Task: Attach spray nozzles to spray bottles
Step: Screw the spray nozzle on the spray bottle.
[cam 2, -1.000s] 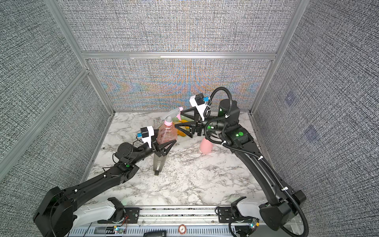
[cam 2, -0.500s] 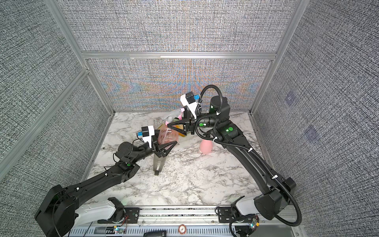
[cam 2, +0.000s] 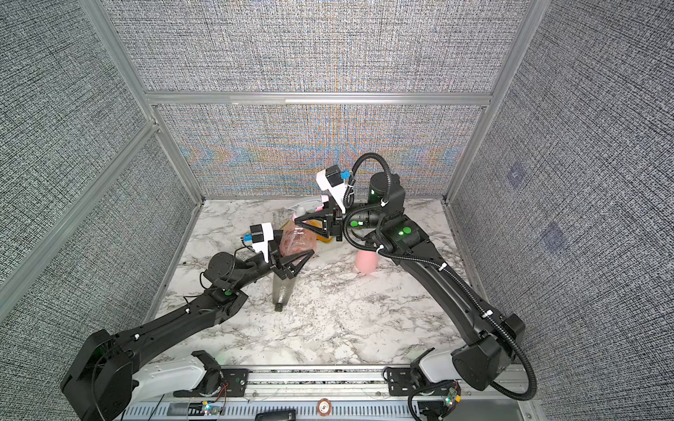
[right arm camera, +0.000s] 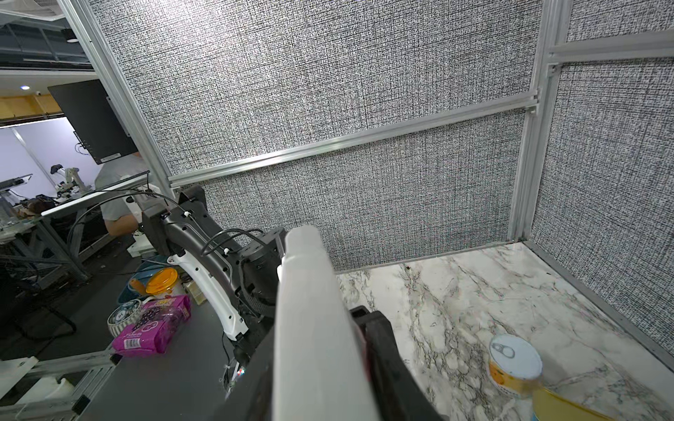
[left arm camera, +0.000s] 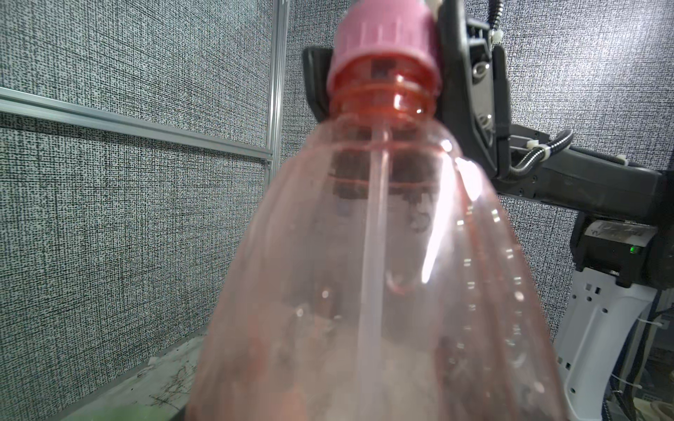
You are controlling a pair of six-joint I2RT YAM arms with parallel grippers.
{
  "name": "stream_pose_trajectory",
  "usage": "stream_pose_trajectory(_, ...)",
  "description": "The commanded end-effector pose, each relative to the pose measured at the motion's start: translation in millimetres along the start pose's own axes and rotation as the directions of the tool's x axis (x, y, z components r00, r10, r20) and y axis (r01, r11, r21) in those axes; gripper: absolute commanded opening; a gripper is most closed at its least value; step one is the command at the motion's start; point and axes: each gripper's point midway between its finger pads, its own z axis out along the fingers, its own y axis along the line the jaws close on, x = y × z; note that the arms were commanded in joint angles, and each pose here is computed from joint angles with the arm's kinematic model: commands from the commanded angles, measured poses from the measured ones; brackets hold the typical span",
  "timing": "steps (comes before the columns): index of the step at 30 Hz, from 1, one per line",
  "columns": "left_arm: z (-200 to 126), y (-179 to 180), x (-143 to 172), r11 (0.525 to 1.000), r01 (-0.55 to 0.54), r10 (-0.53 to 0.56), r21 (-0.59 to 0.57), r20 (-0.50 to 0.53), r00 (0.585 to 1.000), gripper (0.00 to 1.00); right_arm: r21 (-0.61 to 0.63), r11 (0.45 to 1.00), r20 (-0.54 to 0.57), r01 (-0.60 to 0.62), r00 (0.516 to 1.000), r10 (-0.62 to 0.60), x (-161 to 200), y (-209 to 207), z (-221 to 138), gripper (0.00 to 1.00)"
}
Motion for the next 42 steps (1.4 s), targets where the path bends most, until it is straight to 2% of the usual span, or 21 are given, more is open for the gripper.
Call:
stream_pose_trajectory(1,0,-1,-9,1.0,-0.021,0.021,-0.001,0.025,0.999,0.64,-0.009,1.0,0.002,0.007,1.0,-0.007,-1,4,0,0.28)
stream_pose_trajectory(5,0,0,-9,1.0,-0.023,0.023,-0.008,0.023,0.999,0.64,0.015,1.0,-0.007,0.005,1.0,-0.005,3,1,1,0.19)
stream_pose_trajectory(10,0,6,-9,0.998,-0.039,0.04,-0.045,0.017,0.999,0.64,0.103,0.995,-0.01,-0.013,1.0,0.014,9,-9,4,0.11)
stream_pose_trajectory(17,-1,14,-10,0.993,-0.075,0.076,-0.094,0.009,0.997,0.64,0.244,0.968,0.0,-0.065,0.998,0.067,22,-27,7,0.06)
stream_pose_trajectory(23,-1,18,-8,0.989,-0.089,0.089,-0.116,-0.004,0.996,0.64,0.38,0.919,0.014,-0.104,0.994,0.106,29,-40,13,0.01)
stream_pose_trajectory(28,-3,26,-9,0.979,-0.115,0.115,-0.166,-0.009,0.993,0.64,0.601,0.795,-0.003,-0.076,0.995,0.097,42,-55,17,0.0)
stream_pose_trajectory(33,-4,32,-9,0.967,-0.156,0.154,-0.2,-0.026,0.988,0.63,0.788,0.614,-0.018,-0.045,0.995,0.096,49,-66,19,0.0)
stream_pose_trajectory(39,-7,41,-5,0.947,-0.206,0.201,-0.247,-0.046,0.979,0.63,0.908,0.419,-0.004,-0.019,0.999,0.053,47,-71,26,0.0)
stream_pose_trajectory(42,-9,45,-2,0.936,-0.226,0.219,-0.269,-0.056,0.974,0.62,0.932,0.36,0.028,-0.043,0.999,0.047,49,-79,32,0.0)
